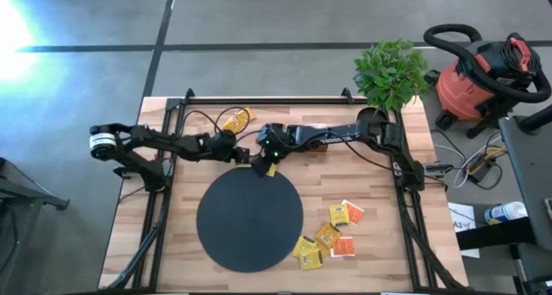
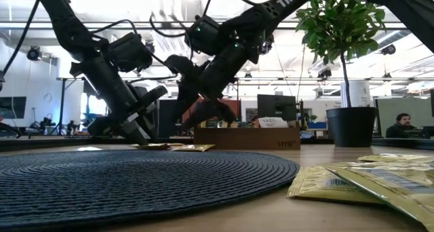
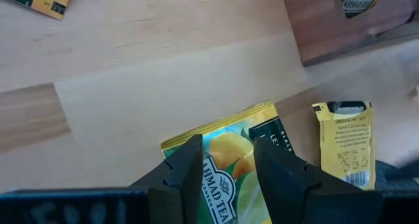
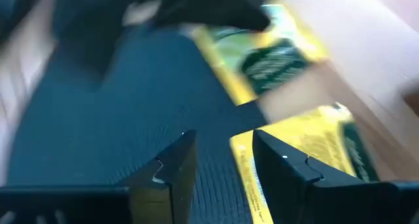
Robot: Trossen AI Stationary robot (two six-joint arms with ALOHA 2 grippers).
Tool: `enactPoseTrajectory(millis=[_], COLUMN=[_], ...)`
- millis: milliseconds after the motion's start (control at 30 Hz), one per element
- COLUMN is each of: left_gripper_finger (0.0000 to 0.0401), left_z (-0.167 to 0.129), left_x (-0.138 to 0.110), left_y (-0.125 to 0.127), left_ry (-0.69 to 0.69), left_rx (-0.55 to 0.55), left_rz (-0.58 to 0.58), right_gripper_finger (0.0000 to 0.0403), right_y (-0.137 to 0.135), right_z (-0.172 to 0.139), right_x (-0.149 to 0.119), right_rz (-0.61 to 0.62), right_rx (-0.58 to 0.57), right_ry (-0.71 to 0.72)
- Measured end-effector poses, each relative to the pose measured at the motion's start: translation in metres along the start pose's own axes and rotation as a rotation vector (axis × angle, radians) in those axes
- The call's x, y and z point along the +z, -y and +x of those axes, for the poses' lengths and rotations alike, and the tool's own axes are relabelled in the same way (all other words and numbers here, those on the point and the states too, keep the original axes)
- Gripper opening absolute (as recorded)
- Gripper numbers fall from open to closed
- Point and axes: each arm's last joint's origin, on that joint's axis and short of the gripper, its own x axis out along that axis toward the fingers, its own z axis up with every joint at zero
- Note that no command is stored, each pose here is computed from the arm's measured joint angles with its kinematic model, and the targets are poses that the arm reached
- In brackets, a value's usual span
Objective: Pick & Place Tea
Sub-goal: Put the yellow tea bag into the left section of the wooden organizer
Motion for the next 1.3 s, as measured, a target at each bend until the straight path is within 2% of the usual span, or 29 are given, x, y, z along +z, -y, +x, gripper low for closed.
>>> enactPoseTrajectory(millis=[133,200,267,333,533,733,933,1300], left_gripper_finger=[0.0135,0.0135,0.0135,0.0135,0.0135,0.0135,0.0135,0.0135], left_z=[0.000,0.000,0.000,0.000,0.000,0.000,0.000,-0.001], left_x=[0.000,-0.001,-0.001,-0.002,-0.004,-0.004,-0.005,-0.006], left_y=[0.000,0.001,0.001,0.001,0.003,0.004,0.004,0.005], left_ry=[-0.011,-0.027,-0.034,-0.037,-0.051,-0.053,-0.071,-0.079], left_rx=[-0.008,-0.019,-0.026,-0.028,-0.038,-0.046,-0.059,-0.065], left_rz=[0.000,-0.001,-0.004,-0.010,-0.028,-0.038,-0.040,-0.043], right_gripper_finger=[0.0141,0.0138,0.0135,0.0134,0.0140,0.0144,0.0139,0.0142], right_y=[-0.014,-0.020,-0.025,-0.028,-0.025,-0.015,-0.017,-0.022], right_z=[0.004,0.005,0.006,0.007,0.012,0.032,0.035,0.036], right_x=[-0.011,-0.016,-0.018,-0.018,-0.021,-0.030,-0.027,-0.032], right_rz=[-0.472,-0.681,-0.826,-0.900,-0.930,-0.933,-0.938,-0.993], right_rx=[0.014,-0.018,-0.101,-0.169,-0.182,-0.195,-0.296,-0.258], right_ry=[-0.016,-0.006,0.021,0.057,0.058,0.003,0.034,0.015])
